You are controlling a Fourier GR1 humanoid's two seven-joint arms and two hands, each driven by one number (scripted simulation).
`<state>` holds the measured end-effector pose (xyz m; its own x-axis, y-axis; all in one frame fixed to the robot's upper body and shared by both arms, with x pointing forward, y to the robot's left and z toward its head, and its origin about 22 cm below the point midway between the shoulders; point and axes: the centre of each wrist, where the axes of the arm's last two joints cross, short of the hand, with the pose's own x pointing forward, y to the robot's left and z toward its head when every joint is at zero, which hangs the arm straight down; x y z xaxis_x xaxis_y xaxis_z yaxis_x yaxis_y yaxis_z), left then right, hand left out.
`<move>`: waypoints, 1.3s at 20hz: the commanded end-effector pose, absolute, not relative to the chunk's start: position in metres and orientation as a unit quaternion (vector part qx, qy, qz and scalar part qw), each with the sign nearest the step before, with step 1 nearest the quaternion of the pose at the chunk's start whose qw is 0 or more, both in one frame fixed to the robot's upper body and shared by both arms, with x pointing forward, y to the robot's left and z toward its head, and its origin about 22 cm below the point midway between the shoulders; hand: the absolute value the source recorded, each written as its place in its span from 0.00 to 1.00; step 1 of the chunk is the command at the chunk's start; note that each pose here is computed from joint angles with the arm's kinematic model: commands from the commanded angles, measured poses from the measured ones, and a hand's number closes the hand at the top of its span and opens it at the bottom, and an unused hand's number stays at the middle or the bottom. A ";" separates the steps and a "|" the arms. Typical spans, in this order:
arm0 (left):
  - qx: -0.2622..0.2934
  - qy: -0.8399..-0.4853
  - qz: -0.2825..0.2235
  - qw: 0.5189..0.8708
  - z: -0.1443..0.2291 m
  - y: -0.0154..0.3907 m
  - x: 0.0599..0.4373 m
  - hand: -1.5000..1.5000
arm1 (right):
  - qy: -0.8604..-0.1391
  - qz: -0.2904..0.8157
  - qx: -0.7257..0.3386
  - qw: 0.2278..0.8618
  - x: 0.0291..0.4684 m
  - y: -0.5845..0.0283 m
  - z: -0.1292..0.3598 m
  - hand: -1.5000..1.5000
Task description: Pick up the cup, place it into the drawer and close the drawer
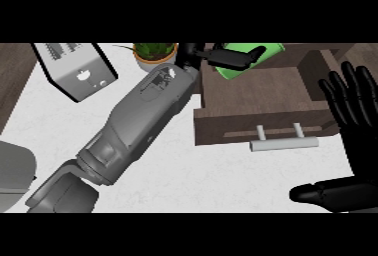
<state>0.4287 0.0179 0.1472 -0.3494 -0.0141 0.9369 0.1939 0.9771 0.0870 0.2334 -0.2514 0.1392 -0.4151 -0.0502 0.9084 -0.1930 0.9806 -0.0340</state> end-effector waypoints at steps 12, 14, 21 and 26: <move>0.024 -0.798 -0.159 0.581 0.124 0.012 0.425 0.00 | -0.841 0.084 0.106 0.524 0.236 -0.240 0.132 0.00; 0.021 -0.805 -0.143 0.576 0.118 0.016 0.425 0.00 | -0.844 0.075 0.117 0.518 0.241 -0.243 0.146 0.00; -0.068 -0.821 -0.099 0.558 0.135 0.006 0.422 0.00 | -0.839 0.060 0.143 0.521 0.238 -0.241 0.142 0.00; -0.125 -0.835 -0.066 0.532 0.161 -0.004 0.418 0.00 | -0.833 0.051 0.139 0.534 0.237 -0.259 0.142 0.00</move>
